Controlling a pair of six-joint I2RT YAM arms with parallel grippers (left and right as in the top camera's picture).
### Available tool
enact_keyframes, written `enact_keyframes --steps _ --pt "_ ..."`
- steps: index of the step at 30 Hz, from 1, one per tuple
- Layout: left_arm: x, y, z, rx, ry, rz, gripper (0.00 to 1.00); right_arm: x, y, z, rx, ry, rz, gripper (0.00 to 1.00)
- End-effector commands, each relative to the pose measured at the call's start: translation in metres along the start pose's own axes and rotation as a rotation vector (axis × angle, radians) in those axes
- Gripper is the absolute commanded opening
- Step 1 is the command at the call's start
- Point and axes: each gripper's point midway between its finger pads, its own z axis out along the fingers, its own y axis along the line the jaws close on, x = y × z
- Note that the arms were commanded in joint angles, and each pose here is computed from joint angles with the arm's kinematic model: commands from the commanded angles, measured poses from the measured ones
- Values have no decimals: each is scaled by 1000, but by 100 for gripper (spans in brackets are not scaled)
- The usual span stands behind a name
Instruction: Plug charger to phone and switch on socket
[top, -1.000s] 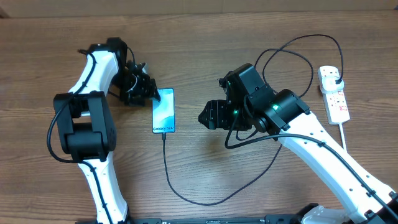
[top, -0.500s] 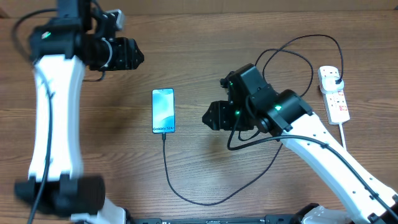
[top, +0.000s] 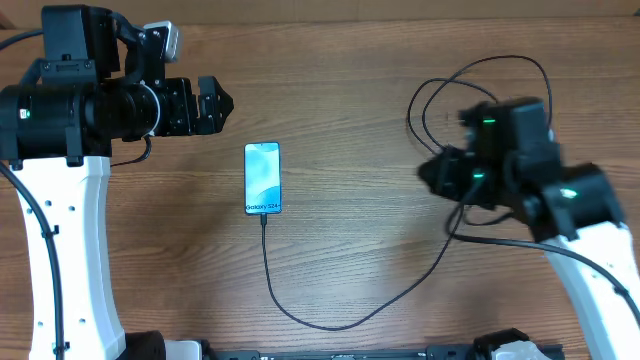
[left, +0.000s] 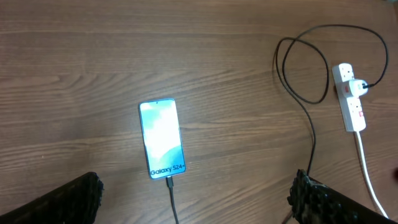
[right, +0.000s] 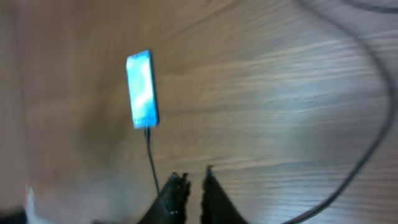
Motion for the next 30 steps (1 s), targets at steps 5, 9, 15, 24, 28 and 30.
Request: enact_keyframes --steps 5,9,15,24,28,30 --pt "-1 -1 -5 -5 -13 2 100 -41 -58 -46 65 -197 169 4" --pt "-1 -1 -5 -5 -13 2 100 -62 -88 -62 64 -277 271 4" --pt "-1 -1 -5 -5 -13 2 99 -95 -129 -90 24 -421 391 4" --pt "-1 -1 -5 -5 -13 2 100 -131 -198 -107 11 -542 563 4" --pt "-1 -1 -5 -5 -13 2 100 -143 -229 -97 12 -541 635 4" --pt "-1 -1 -5 -5 -13 2 99 -147 -244 -88 7 -525 665 4"
